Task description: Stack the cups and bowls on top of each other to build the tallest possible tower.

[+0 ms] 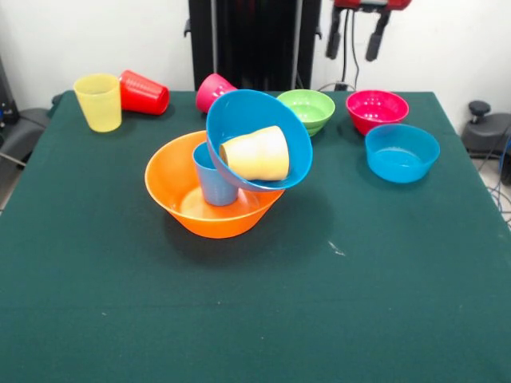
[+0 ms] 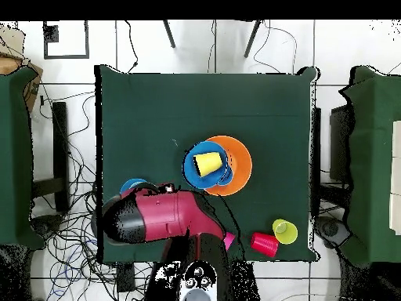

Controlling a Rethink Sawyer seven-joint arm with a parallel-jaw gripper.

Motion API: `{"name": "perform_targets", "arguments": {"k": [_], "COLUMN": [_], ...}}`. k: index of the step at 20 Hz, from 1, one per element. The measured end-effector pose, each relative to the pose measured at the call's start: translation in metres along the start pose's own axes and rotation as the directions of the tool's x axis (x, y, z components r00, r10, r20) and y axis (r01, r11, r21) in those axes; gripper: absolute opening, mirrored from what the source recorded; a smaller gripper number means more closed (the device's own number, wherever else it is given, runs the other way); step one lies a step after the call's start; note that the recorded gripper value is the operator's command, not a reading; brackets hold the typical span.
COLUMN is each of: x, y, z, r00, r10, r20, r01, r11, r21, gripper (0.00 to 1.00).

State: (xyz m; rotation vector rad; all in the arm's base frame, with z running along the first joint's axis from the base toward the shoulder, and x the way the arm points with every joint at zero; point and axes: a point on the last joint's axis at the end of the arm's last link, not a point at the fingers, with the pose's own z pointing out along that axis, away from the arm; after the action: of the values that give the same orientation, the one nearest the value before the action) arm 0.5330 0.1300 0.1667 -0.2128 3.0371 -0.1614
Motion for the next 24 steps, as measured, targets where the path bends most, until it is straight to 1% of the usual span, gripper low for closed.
{"name": "perform_targets", "arguments": {"k": [5,6,7,11,13,15,17,18,19,22,24], "x": [0.002,0.002,0.002,-0.001,-0.002,-0.002,-0.001,-0.001,0.001,0.004,0.009], "y": [0.024,0.034,0.037,0.058,0.067,0.074,0.077,0.077,0.079,0.08,0.079], "z": [-0.005,-0.005,-0.005,-0.003,0.0,0.004,0.008,0.009,0.014,0.02,0.028], "r00": [0.9994,0.9987,0.9985,0.9976,0.9981,0.9986,0.9985,0.9984,0.9978,0.9968,0.995], "r10": [-0.031,-0.046,-0.05,-0.066,-0.055,-0.034,-0.02,-0.017,-0.006,0.004,0.02], "r20": [-0.016,-0.021,-0.022,-0.022,-0.028,-0.04,-0.051,-0.054,-0.067,-0.08,-0.097], "r01": [0.031,0.046,0.049,0.065,0.054,0.033,0.018,0.015,0.003,-0.007,-0.024], "r11": [0.9995,0.9989,0.9988,0.9977,0.9982,0.9987,0.9988,0.9988,0.9989,0.999,0.9992], "r21": [-0.005,-0.007,-0.007,-0.015,-0.026,-0.039,-0.045,-0.046,-0.047,-0.043,-0.032], "gripper": [1.0,1.0,1.0,1.0,1.0,1.0,1.0,1.0,1.0,1.0,1.0]}}
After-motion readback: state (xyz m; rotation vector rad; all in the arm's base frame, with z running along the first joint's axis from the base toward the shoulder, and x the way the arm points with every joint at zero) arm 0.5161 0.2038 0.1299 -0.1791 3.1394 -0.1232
